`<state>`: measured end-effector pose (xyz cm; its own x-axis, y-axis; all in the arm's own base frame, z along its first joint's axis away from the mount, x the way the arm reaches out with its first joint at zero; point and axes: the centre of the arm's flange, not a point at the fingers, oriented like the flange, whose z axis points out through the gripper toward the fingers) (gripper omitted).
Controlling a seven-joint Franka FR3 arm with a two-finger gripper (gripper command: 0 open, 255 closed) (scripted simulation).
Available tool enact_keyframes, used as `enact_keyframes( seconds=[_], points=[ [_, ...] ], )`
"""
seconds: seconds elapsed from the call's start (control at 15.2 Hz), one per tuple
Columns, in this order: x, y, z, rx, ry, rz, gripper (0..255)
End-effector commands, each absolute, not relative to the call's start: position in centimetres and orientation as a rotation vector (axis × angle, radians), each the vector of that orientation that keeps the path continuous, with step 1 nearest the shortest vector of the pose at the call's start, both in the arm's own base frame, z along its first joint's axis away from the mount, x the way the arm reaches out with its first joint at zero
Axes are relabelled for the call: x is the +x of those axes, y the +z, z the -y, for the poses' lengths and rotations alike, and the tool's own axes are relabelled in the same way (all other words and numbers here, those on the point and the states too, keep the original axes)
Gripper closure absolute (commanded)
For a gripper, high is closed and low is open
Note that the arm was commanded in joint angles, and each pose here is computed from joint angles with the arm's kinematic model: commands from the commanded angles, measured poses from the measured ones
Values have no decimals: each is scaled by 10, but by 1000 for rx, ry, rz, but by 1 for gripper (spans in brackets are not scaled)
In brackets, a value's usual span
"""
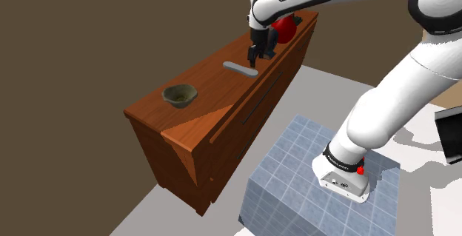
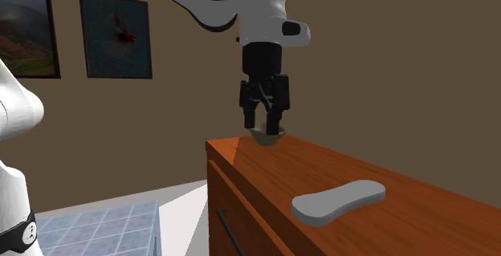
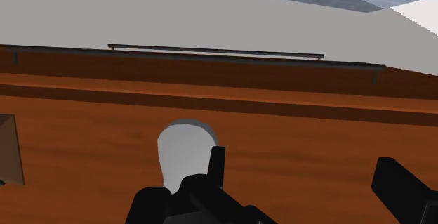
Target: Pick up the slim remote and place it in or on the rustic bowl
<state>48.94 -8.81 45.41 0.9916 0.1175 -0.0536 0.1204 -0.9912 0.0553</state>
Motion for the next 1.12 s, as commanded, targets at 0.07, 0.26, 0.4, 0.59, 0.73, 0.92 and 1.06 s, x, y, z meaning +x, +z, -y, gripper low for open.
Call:
enact_keyframes(
  seconds=[0.07,0.26,0.4,0.59,0.73,0.92,1.06],
  points=[
    [519,433,108,3085,-63,-174,0],
    [549,415,126,3095,-50,-164,0],
    [568,403,138,3101,-40,-158,0],
    [598,385,156,3111,-26,-148,0],
    [618,373,168,3117,-17,-141,0],
    [622,360,171,3118,-15,-140,0],
    [622,349,171,3118,-15,-140,0]
  ],
)
